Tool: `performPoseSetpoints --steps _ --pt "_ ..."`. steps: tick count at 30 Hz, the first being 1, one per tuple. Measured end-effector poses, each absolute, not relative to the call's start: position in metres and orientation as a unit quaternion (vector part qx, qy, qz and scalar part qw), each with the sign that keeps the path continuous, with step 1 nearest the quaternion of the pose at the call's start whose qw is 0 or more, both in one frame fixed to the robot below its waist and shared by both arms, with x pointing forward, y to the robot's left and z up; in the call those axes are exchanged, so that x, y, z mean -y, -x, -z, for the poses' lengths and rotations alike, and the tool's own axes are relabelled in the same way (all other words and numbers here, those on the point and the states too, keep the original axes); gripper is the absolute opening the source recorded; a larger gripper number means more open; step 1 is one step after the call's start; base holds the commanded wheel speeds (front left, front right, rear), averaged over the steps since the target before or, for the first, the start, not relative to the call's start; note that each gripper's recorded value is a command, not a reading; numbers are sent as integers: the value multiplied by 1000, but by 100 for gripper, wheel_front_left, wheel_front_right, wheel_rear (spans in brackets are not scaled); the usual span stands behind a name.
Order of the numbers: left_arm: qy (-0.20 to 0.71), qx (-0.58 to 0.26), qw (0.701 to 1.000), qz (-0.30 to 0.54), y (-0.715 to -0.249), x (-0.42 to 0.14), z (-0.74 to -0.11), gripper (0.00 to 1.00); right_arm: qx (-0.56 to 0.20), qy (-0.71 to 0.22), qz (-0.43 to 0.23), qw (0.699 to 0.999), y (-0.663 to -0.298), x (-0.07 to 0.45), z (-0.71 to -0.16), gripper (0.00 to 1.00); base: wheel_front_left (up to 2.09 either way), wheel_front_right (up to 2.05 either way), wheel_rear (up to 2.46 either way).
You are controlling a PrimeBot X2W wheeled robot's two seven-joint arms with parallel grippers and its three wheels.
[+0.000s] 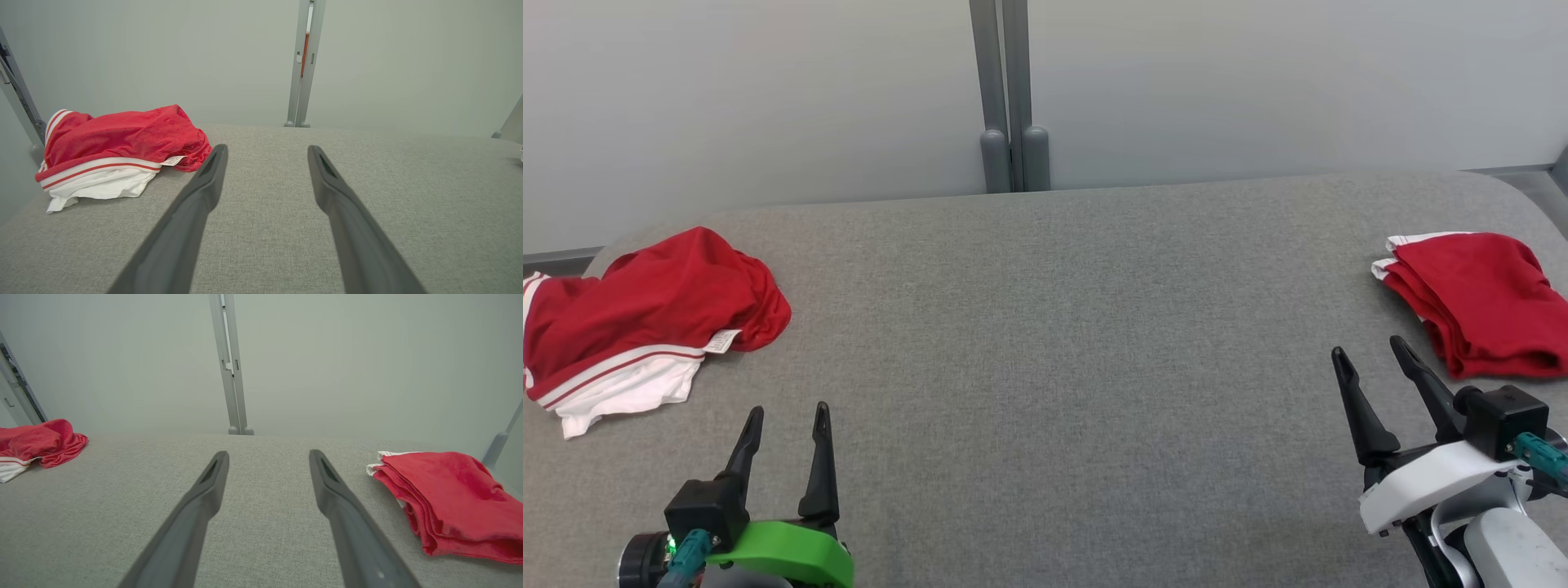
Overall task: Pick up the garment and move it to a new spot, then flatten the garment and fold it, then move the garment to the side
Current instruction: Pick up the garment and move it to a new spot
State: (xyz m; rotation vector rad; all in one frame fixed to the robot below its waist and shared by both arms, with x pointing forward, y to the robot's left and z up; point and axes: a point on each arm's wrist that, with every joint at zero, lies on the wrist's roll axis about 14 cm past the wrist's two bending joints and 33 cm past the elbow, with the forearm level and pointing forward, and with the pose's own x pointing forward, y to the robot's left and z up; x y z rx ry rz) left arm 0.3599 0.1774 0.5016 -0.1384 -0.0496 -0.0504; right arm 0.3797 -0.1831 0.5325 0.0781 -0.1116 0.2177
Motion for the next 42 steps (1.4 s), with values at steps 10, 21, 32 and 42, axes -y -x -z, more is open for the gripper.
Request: performPoseSetpoints --steps 10,21,32,42 --pt "53 25 998 -13 -352 -206 -501 100 49 -49 -157 985 -390 145 -529 100 0 0 0" --pt "47 29 991 -126 -314 -272 -502 100 46 -63 -253 964 -408 71 -532 100 0 0 0" --pt "46 19 979 -198 -277 -311 -497 100 41 -75 -313 946 -414 19 -530 100 0 0 0" --pt "51 -24 984 -169 -329 -334 -521 100 59 -82 -321 942 -424 14 -537 100 0 0 0"
